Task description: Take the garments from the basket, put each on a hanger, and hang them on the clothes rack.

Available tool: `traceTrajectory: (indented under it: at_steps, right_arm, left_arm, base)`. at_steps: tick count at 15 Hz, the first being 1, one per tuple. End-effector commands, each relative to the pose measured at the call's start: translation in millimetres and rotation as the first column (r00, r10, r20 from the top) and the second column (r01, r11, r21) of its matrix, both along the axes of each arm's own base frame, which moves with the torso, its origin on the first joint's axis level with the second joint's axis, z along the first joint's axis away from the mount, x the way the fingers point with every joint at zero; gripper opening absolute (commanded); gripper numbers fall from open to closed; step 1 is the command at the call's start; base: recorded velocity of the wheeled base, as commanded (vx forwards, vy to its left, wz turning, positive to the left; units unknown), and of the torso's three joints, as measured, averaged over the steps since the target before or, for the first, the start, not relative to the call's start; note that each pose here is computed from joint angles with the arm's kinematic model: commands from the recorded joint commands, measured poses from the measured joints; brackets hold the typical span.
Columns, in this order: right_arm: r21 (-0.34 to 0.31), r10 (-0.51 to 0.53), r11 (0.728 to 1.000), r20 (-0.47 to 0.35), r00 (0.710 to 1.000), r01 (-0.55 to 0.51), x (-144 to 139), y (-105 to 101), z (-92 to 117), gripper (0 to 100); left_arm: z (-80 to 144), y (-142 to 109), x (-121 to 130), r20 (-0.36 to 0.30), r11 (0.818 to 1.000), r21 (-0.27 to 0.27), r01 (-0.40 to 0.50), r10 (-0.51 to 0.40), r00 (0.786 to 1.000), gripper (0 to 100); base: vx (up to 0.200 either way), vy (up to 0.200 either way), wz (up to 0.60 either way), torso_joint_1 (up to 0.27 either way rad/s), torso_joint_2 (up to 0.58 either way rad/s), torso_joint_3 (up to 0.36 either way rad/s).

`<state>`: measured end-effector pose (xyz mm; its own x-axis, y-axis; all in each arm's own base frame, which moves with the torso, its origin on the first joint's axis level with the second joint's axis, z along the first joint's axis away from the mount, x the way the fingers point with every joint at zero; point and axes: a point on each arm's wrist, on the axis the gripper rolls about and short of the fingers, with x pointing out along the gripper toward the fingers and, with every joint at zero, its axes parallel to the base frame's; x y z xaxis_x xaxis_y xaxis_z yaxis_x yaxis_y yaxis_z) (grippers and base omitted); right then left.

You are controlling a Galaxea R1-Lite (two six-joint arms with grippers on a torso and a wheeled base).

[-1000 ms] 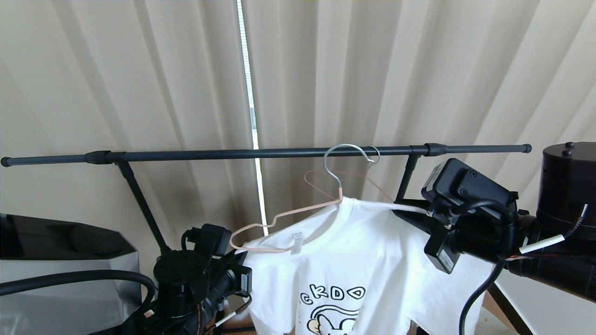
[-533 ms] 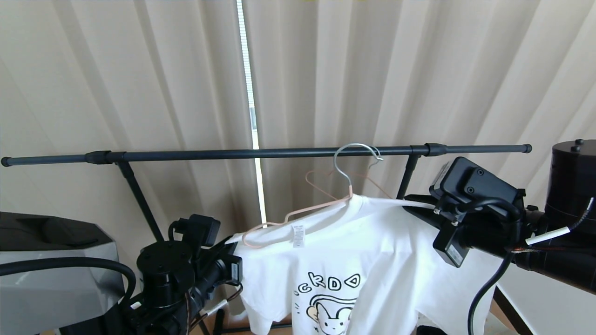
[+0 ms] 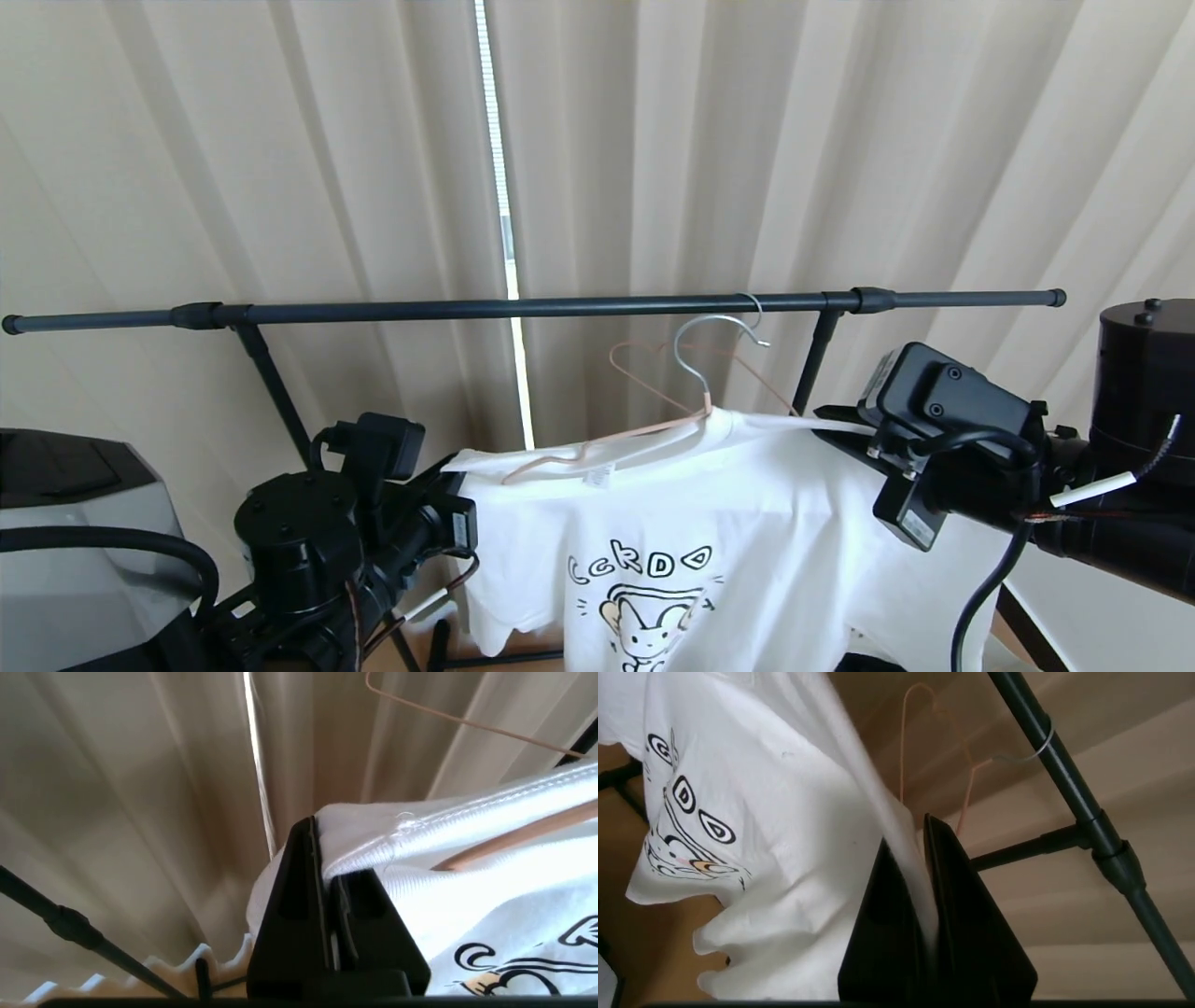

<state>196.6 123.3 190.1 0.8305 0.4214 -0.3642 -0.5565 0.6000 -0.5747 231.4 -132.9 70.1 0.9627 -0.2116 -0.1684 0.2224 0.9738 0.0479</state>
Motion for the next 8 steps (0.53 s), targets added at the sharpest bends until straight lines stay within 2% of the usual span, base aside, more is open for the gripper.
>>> traceTrajectory:
  at_steps: [1, 5, 8]
  right_arm:
    - [-0.001, 0.009, 1.000, -0.006, 1.000, -0.009, 1.6, 2.9, -1.4, 0]
    - [0.039, 0.025, 0.999, 0.023, 0.999, -0.026, 11.0, 16.6, -7.6, 0]
    - [0.050, 0.045, 0.998, 0.011, 0.999, -0.046, 9.0, 23.2, -9.9, 0]
  left_arm:
    - [5.0, -0.7, -3.2, 0.015, 1.000, -0.009, 0.009, -0.009, 1.000, 0]
    - [11.5, -3.6, -10.3, 0.038, 1.000, 0.007, 0.030, -0.030, 0.999, 0]
    - [15.0, -5.6, -13.0, 0.051, 0.999, 0.004, 0.041, -0.041, 0.998, 0]
  base:
    - [0.000, 0.000, 0.00, 0.000, 0.00, 0.000]
    - [0.000, 0.000, 0.00, 0.000, 0.00, 0.000]
    - [0.000, 0.000, 0.00, 0.000, 0.00, 0.000]
